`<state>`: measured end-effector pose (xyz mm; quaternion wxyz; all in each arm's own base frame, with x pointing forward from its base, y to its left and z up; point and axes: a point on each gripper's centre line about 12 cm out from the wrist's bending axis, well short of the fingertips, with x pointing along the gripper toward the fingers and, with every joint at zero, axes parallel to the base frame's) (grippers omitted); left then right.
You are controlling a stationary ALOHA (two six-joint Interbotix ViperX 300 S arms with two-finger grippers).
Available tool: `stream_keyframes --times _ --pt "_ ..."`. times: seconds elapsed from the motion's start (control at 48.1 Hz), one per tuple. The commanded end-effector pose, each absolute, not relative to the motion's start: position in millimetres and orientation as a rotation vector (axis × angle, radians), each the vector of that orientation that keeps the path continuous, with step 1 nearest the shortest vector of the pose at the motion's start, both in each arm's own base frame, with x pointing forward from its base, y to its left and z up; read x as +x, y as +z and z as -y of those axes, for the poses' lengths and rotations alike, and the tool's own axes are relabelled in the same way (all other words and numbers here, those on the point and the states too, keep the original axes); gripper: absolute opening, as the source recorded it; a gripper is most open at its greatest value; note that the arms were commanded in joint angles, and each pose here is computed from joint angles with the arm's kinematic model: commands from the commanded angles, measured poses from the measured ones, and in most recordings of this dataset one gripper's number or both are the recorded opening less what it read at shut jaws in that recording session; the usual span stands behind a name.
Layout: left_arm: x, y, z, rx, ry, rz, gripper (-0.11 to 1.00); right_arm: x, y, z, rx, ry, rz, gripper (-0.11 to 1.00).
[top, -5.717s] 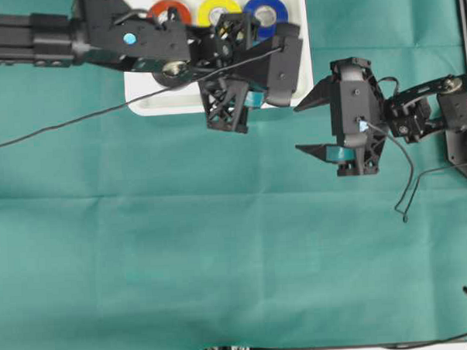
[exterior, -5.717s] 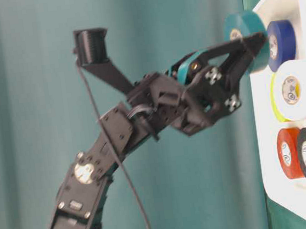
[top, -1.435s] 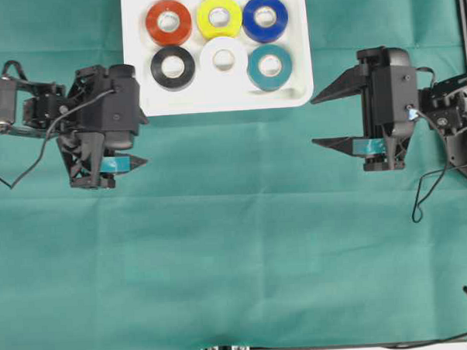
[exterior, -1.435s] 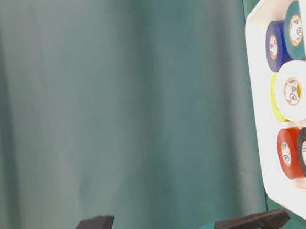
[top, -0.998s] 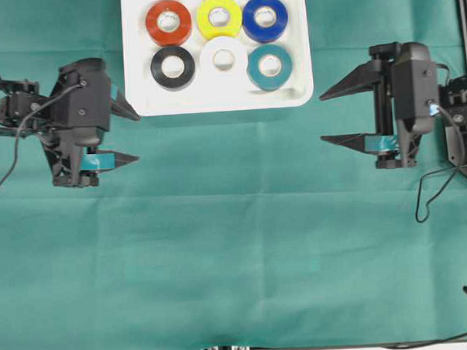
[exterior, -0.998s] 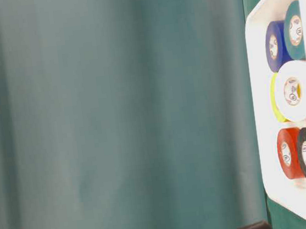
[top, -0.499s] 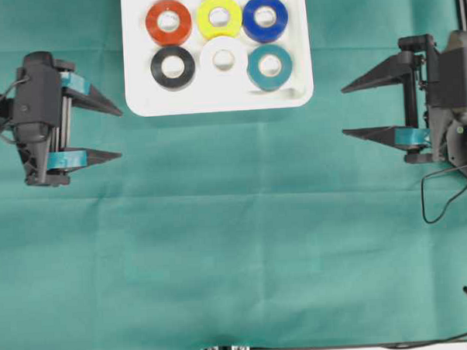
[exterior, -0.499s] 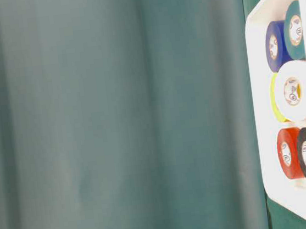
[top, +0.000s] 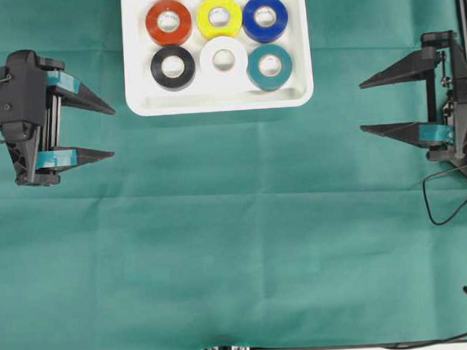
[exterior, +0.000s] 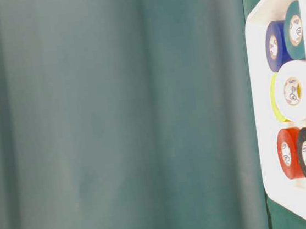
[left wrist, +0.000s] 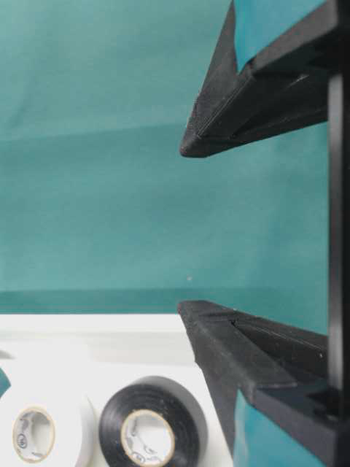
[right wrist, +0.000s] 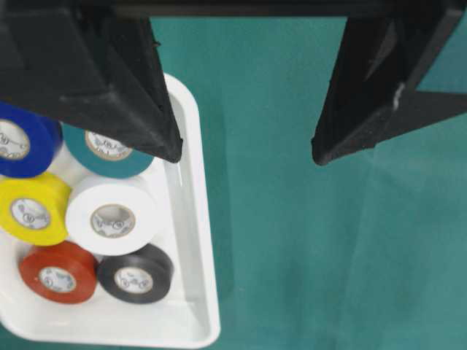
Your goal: Put the tape alternately from left to right into the white case.
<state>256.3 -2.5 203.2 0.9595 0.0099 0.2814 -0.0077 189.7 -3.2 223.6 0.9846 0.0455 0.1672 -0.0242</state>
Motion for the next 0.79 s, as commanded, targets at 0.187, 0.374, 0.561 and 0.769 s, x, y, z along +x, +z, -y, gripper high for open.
stream_keyframes --times 0.187,0.374,0.561,0.769 --pt "258.2 208.9 1.3 0.017 -0.010 -0.548 0.92 188.1 224.8 5.9 0.100 -0.060 -0.321 0.78" --pt "257.6 207.7 1.3 0.016 -0.010 -0.551 0.92 188.2 225.0 5.7 0.101 -0.058 -0.319 0.78" --pt "257.4 208.1 1.3 0.016 -0.010 -0.549 0.92 188.2 225.0 5.7 0.101 -0.058 -0.319 0.78" --pt "257.1 207.6 1.3 0.017 -0.010 -0.551 0.92 188.1 225.3 5.7 0.102 -0.058 -0.318 0.78"
